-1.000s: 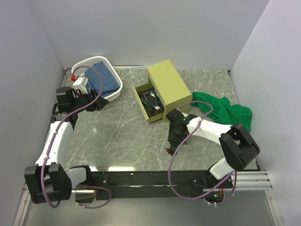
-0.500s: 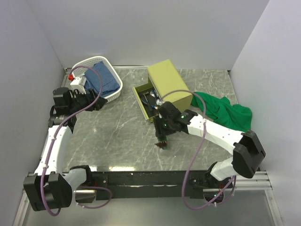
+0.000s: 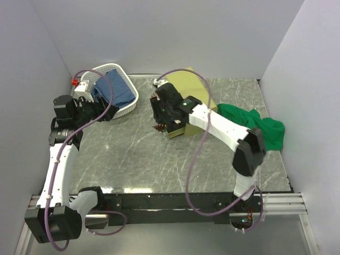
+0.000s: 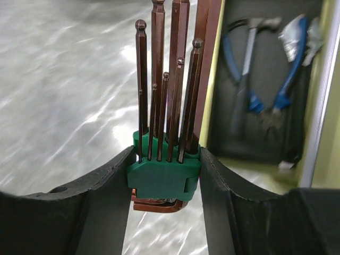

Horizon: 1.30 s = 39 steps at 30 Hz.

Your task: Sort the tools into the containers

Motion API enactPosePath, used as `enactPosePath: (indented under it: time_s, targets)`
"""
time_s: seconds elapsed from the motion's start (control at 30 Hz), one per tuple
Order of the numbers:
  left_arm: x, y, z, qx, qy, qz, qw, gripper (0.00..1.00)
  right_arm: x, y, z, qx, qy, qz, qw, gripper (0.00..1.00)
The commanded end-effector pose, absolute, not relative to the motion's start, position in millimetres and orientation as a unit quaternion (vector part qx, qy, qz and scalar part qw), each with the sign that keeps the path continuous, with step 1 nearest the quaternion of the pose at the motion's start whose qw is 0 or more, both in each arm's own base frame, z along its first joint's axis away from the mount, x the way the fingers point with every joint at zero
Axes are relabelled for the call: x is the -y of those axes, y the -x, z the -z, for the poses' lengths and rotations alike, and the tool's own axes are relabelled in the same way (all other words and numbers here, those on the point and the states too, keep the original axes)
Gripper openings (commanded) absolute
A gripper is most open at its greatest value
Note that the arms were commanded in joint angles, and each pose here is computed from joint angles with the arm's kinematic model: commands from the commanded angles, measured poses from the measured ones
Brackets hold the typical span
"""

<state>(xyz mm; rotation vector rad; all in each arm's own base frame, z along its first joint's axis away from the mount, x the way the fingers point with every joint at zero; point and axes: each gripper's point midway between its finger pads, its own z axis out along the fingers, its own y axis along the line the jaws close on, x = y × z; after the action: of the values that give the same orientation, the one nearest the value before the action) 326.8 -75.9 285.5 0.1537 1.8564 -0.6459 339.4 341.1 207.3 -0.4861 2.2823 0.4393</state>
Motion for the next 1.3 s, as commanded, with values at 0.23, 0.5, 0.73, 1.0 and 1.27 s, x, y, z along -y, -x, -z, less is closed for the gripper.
enactPosePath:
  time_s: [0.23, 0.5, 0.73, 1.0, 1.27]
  targets:
    - [69, -316, -310, -0.771, -0.082, 0.238, 0.585, 0.66, -320, -450, -204, -0.872, 0.157, -0.046, 0.461, 0.00]
    - [67, -319, -304, -0.771, -0.070, 0.248, 0.583, 0.66, -303, -467, -176, -0.879, 0.182, 0.015, 0.441, 0.00]
    - [67, -319, -301, -0.774, -0.071, 0.249, 0.578, 0.67, -282, -463, -134, -0.894, 0.197, 0.057, 0.399, 0.00]
    - [70, -316, -297, -0.769, -0.067, 0.260, 0.580, 0.67, -267, -446, -134, -0.901, 0.185, 0.072, 0.385, 0.53]
    - [75, -318, -293, -0.764, -0.062, 0.282, 0.577, 0.67, -307, -434, -217, -0.869, 0.208, 0.004, 0.448, 0.88]
